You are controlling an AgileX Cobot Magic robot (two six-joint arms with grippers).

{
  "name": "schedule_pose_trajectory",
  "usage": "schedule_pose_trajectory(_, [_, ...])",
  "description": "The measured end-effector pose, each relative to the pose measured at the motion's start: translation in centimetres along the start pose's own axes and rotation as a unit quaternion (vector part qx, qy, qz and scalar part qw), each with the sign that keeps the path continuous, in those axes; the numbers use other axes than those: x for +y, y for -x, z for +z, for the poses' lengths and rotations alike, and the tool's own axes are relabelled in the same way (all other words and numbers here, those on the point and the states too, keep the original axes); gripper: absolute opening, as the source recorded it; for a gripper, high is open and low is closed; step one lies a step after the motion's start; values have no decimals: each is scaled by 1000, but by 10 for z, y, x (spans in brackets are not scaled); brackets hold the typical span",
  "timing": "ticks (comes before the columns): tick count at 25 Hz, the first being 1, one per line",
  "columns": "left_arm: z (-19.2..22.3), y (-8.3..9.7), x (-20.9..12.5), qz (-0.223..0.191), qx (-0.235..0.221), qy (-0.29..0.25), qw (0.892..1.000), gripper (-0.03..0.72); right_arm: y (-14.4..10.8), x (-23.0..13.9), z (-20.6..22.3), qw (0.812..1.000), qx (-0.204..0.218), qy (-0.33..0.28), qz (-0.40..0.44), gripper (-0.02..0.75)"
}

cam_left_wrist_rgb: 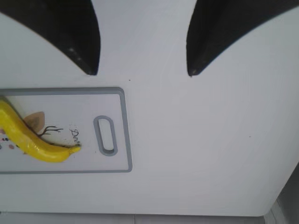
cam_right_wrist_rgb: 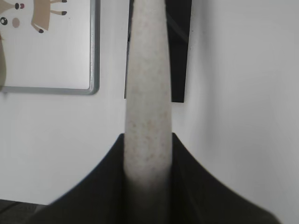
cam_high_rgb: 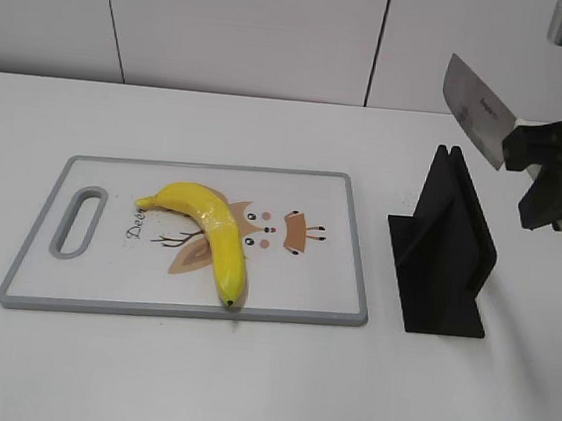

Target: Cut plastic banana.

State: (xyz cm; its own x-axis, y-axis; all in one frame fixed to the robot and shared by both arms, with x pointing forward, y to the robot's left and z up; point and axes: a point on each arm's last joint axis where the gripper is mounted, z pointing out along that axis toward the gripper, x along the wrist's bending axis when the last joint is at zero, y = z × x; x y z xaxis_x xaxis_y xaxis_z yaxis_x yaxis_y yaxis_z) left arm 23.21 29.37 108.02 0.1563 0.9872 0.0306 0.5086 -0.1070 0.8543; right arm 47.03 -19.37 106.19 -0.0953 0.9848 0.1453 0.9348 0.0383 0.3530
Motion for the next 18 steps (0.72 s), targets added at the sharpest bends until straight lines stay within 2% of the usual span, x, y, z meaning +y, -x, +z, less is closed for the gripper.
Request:
schedule_pose_trajectory(4, [-6,2,-16,2,-1,15,1000,552,0,0,4,1000,-1,5,2,168])
schedule_pose_trajectory(8, [6,5,-31,-4,-16,-19,1000,552,0,3,12,1000,-4,-2,3,167])
schedule_pose_trajectory(18, [18,4,-28,-11,-17,19,1000,552,-1,5,28,1000,-12,-23,5,167])
